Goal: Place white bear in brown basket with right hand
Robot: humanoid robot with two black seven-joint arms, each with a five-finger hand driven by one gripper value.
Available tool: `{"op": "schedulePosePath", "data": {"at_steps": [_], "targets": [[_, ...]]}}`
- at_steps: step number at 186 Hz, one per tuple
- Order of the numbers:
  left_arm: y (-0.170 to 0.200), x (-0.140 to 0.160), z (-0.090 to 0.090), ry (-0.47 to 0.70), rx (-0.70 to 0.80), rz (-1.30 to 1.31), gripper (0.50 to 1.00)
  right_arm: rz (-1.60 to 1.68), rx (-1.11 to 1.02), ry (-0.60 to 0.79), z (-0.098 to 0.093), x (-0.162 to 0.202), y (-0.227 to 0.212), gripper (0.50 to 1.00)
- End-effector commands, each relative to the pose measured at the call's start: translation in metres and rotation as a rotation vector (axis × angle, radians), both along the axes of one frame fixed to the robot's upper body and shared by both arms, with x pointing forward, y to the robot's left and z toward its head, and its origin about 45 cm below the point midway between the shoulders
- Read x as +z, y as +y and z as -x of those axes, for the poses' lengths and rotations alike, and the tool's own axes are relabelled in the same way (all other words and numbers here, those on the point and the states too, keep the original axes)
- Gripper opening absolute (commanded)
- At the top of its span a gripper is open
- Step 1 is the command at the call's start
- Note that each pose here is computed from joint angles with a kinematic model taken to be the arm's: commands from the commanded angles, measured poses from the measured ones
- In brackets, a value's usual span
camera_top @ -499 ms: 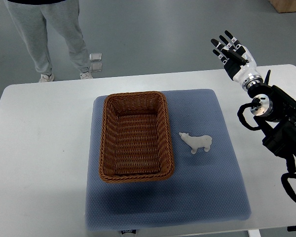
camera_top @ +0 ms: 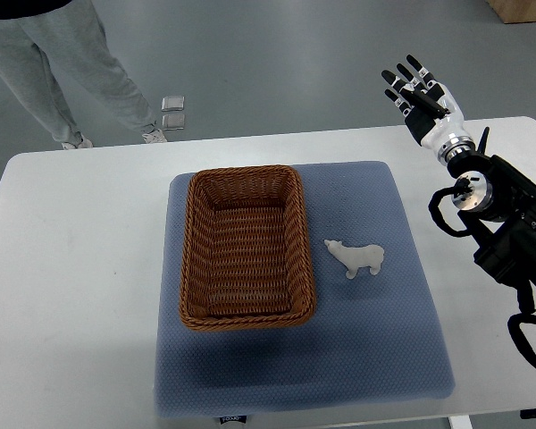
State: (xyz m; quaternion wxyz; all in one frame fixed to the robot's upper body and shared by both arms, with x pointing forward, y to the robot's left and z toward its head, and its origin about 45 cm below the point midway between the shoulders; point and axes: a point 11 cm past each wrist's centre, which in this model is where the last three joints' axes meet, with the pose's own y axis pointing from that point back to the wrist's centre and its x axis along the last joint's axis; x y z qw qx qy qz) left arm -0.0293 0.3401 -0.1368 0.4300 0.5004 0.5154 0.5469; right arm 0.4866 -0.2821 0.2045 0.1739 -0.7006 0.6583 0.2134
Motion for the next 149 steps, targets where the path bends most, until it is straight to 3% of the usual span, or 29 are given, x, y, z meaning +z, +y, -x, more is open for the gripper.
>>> {"op": "schedulePosePath", "data": {"at_steps": [1, 149], "targets": [[-0.0003, 0.0000, -0.0004, -0.001, 0.000, 0.000, 1.000, 0.001, -0.001, 0.000, 0.0001, 0.0000, -0.0009, 0.924], [-0.0003, 0.0000, -0.0012, -0.002, -0.002, 0.000, 1.000, 0.008, -0.006, -0.004, 0.0002, 0.0018, -0.0056, 0.924]]}}
